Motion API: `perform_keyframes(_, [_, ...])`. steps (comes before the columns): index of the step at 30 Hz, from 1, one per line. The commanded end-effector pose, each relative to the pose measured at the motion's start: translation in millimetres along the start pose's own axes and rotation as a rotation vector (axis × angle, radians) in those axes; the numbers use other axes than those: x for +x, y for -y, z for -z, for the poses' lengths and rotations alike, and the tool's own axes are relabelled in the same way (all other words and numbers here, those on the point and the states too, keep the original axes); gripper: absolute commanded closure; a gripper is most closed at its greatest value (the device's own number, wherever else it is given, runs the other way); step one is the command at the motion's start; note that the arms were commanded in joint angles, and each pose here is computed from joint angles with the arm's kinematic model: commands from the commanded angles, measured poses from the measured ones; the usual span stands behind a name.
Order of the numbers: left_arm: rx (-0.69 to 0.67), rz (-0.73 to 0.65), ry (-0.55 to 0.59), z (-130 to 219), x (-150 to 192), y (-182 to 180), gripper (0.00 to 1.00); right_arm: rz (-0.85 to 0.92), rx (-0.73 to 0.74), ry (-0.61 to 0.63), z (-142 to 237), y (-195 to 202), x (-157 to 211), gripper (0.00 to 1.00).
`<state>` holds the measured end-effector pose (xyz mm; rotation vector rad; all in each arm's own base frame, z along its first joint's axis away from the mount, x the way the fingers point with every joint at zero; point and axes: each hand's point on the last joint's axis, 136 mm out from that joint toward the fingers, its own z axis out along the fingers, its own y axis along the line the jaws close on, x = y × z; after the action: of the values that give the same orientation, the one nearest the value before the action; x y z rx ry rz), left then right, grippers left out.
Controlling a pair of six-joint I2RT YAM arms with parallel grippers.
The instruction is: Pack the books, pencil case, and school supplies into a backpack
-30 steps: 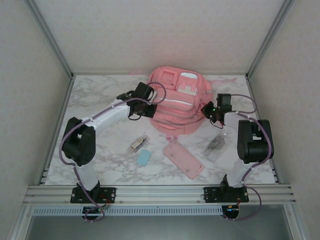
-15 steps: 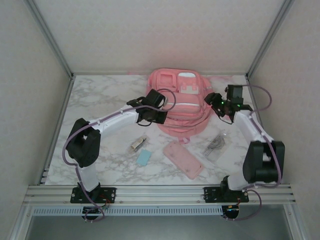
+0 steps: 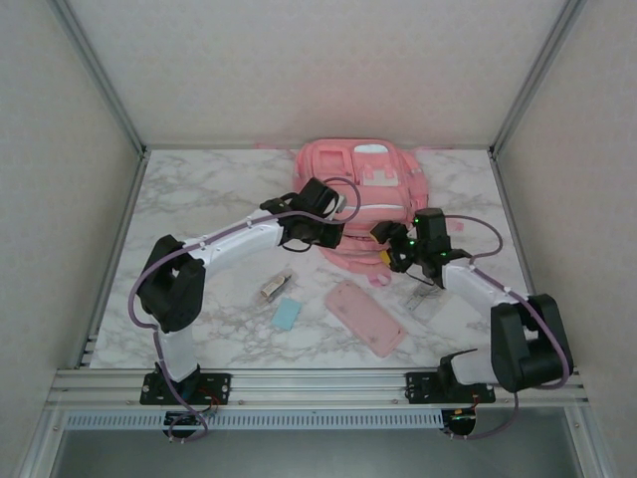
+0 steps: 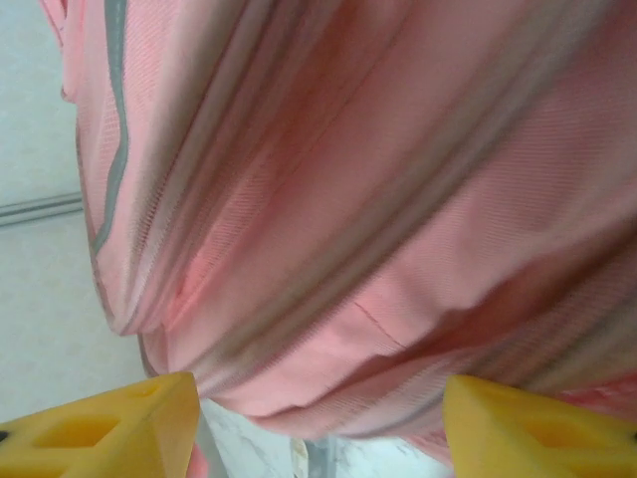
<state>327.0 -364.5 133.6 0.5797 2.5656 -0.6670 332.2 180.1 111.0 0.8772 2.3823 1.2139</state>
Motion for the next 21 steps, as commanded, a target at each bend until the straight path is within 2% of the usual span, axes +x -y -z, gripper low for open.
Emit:
perform_keyframes(1, [0.078,-0.045,0.023,7.5,-8.1,25.9,1.0,-0.012,-0.118,0.069,-13.5,-34.5,-9.6,0.34])
perform_keyframes(4, [0.075,-0.057,0.002,6.1,-0.9,25.8,1.0,0.029,-0.109,0.109,-27.3,-40.4,-14.4,0.41])
perform_keyframes(6, [0.069,-0.071,-0.01,4.5,2.7,24.0,1.0,0.06,-0.101,0.133,-35.7,-41.5,-17.7,0.57])
perform_keyframes(9, [0.02,-0.125,-0.025,5.5,5.6,14.8,1.0,0.083,-0.074,0.178,-39.3,-35.2,-25.0,0.95])
perform_keyframes(10, [-0.004,-0.151,-0.033,6.0,7.1,10.5,1.0,0.094,-0.064,0.195,-37.7,-32.7,-27.1,1.0])
perform_keyframes(14, [-0.118,-0.175,-0.074,5.6,14.1,-18.9,1.0,0.148,-0.031,0.234,-26.5,-30.5,-30.2,1.0])
perform_keyframes(21, [-0.36,-0.157,-0.099,10.6,10.7,-96.9,1.0,0.234,0.003,0.245,-10.5,-33.7,-28.2,1.0])
